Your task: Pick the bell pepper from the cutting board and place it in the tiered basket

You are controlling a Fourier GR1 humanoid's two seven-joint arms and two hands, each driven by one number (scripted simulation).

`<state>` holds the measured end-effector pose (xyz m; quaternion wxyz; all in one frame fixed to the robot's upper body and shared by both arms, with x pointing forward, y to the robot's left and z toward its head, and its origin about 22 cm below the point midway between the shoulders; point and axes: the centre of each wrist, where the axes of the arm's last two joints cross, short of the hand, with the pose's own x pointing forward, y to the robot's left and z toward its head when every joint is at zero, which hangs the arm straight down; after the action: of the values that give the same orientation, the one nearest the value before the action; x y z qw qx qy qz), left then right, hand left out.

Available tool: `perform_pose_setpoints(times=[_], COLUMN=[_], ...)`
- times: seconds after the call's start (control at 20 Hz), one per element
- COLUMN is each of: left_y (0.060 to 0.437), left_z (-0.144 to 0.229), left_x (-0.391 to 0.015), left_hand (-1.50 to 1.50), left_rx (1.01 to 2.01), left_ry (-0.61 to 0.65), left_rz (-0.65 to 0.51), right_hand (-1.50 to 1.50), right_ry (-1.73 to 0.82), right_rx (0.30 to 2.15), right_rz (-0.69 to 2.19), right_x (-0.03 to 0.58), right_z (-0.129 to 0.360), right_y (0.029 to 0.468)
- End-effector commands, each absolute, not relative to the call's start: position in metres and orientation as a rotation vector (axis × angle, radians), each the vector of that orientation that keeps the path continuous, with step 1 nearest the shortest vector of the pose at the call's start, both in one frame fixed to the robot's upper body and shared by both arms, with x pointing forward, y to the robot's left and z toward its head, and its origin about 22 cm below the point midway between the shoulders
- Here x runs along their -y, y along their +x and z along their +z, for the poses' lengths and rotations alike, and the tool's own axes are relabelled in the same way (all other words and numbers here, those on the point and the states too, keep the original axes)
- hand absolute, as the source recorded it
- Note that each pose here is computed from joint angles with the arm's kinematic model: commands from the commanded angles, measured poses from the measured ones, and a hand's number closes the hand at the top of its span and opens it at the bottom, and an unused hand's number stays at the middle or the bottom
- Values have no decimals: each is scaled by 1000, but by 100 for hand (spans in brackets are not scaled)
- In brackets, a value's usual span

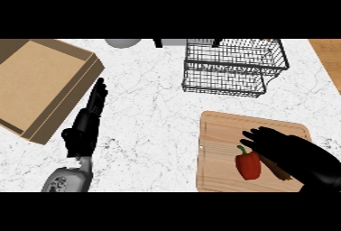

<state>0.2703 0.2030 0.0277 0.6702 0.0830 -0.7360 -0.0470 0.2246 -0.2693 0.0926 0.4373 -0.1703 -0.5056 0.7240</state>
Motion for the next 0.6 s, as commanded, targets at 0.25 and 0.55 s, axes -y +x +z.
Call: perform_pose_setpoints(times=[0.25, 0.55], left_y=[275, 278], left_z=[25, 24], left_x=[-226, -212], left_hand=[0, 0], left_rx=[1671, 1640], left_ry=[171, 191], left_rz=[-98, -118], right_hand=[-150, -150], right_ry=[-402, -397], right_rx=[1243, 1213], right_rz=[1804, 1807], right_x=[244, 263], right_z=[77, 74], right_y=[236, 248])
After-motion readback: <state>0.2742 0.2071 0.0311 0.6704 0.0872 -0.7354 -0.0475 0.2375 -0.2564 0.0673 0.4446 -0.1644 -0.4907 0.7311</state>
